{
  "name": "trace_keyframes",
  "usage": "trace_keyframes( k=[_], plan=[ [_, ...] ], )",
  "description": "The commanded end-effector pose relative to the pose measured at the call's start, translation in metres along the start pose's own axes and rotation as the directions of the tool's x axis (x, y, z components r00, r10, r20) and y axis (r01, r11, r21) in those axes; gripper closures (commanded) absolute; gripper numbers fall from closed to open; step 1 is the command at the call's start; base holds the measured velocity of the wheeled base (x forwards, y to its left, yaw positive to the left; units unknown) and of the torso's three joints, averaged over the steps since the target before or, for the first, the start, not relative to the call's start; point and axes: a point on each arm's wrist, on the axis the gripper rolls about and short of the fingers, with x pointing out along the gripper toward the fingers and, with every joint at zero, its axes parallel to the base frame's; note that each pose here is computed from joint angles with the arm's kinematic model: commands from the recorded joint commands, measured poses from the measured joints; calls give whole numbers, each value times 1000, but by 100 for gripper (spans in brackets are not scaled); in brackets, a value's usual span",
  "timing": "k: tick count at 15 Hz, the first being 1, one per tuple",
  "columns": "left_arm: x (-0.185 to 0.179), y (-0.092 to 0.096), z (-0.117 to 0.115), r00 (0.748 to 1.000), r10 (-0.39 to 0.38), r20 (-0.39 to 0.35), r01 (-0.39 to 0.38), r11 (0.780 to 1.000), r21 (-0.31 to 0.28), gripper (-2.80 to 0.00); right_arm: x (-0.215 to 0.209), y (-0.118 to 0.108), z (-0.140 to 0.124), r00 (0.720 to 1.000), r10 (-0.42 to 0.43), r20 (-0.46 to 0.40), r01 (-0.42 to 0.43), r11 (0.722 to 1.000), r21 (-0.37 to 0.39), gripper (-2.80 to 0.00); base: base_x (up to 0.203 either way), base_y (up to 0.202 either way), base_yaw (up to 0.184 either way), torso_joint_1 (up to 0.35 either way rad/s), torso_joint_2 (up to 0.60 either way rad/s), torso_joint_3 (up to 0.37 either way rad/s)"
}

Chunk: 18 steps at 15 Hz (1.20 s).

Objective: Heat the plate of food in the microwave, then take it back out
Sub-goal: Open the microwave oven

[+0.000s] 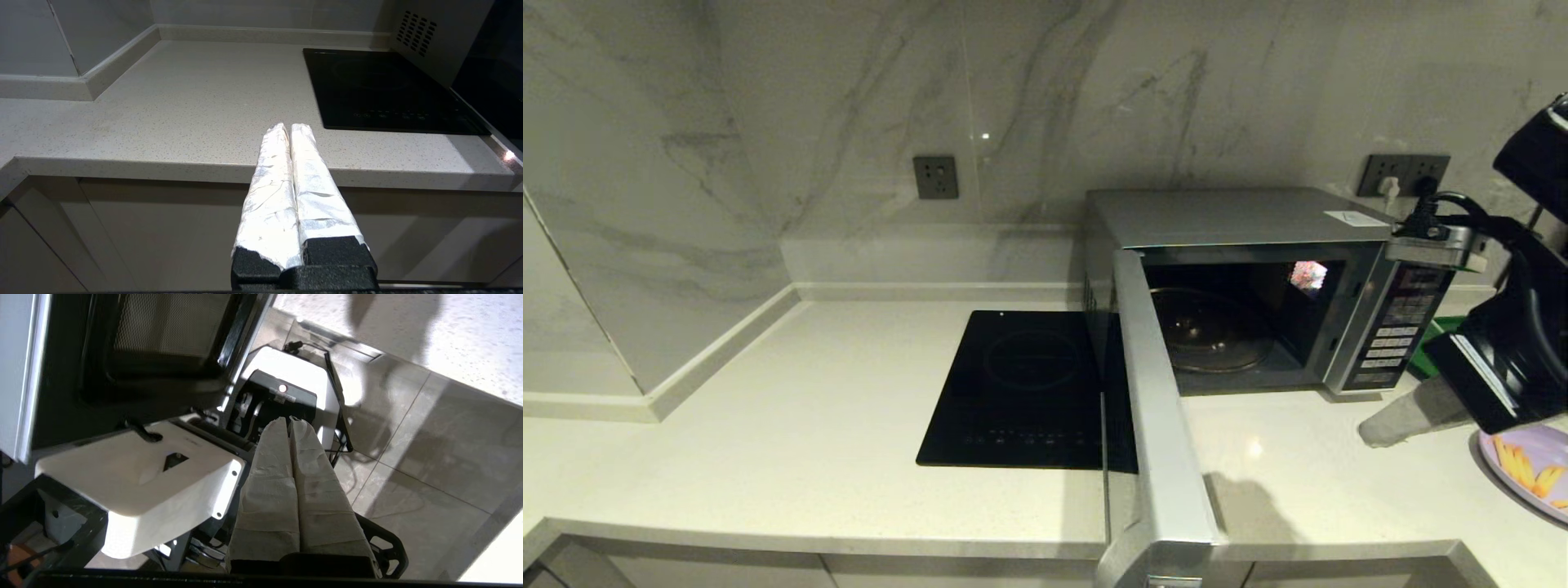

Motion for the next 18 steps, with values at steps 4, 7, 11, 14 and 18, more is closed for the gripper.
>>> trace_keyframes(
  k=[4, 7, 11, 14, 18],
  plan=[
    [0, 0, 0, 1000, 1, 2, -1, 1000, -1, 0, 45, 52, 6, 995, -17, -100, 1, 987, -158, 0, 0, 0, 0, 0, 0, 0],
    [0, 0, 0, 1000, 1, 1, -1, 1000, -1, 0, 59, 66, 14, 996, -18, -85, 3, 985, -174, 0, 0, 0, 0, 0, 0, 0],
    [0, 0, 0, 1000, 1, 2, -1, 1000, -1, 0, 60, 69, 15, 996, -16, -83, 1, 983, -182, 0, 0, 0, 0, 0, 0, 0],
    [0, 0, 0, 1000, 0, 1, 0, 1000, -1, 0, 60, 70, 15, 996, -17, -83, 2, 983, -185, 0, 0, 0, 0, 0, 0, 0],
    [0, 0, 0, 1000, 1, 1, -1, 1000, -1, 0, 60, 73, 15, 997, -22, -77, 6, 981, -196, 0, 0, 0, 0, 0, 0, 0]
  ],
)
